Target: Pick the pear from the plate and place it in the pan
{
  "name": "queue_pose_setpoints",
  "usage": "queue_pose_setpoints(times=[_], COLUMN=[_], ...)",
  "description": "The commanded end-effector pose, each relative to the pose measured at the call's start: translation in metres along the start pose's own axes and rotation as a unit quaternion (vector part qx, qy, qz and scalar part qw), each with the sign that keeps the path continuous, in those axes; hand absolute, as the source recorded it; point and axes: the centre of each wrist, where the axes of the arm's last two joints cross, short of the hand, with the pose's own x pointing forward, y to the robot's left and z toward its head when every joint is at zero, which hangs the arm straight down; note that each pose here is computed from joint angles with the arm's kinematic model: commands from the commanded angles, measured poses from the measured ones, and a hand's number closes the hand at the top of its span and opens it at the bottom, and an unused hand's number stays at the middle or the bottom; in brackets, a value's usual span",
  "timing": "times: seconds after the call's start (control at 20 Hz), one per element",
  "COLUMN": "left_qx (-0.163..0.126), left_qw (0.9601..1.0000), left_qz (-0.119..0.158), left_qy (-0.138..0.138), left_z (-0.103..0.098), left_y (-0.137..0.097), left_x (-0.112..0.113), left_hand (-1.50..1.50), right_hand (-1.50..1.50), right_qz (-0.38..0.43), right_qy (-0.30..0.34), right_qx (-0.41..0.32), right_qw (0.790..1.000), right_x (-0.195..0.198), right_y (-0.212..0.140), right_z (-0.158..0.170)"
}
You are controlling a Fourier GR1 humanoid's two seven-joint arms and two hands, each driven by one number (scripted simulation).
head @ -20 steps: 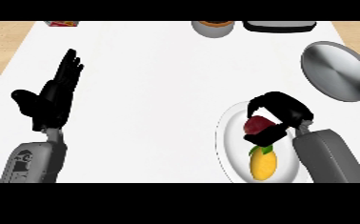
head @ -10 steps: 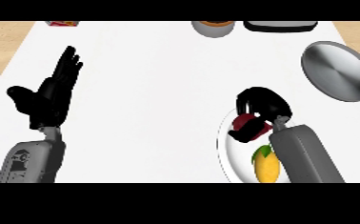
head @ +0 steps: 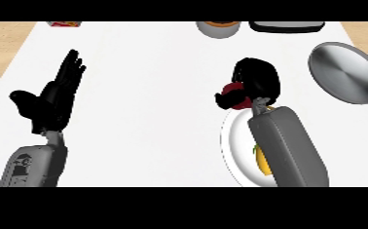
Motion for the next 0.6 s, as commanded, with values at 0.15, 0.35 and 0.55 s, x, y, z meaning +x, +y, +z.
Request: queue_pose_setpoints(times=[0.15,0.35,0.55], left_qx=[0.005,-0.003,0.001], left_qw=[1.0,1.0,1.0], left_qz=[-0.003,-0.002,0.003], left_qy=[-0.002,-0.002,-0.002], left_z=[0.004,-0.002,-0.005], left_y=[0.0,0.015,-0.002], left_x=[0.001,-0.004,0.002], left_hand=[0.0,0.0,0.0], right_hand=[1.5,1.5,1.5], right_qz=[-0.052,-0.083,-0.157], right_qy=[0.021,0.049,0.06], right_qx=[-0.165,-0.218,-0.243], right_qw=[0.985,0.971,0.955], right_x=[0.002,-0.005,-0.059], right_y=[-0.068,-0.077,-0.111], right_z=[0.014,0.011,-0.011])
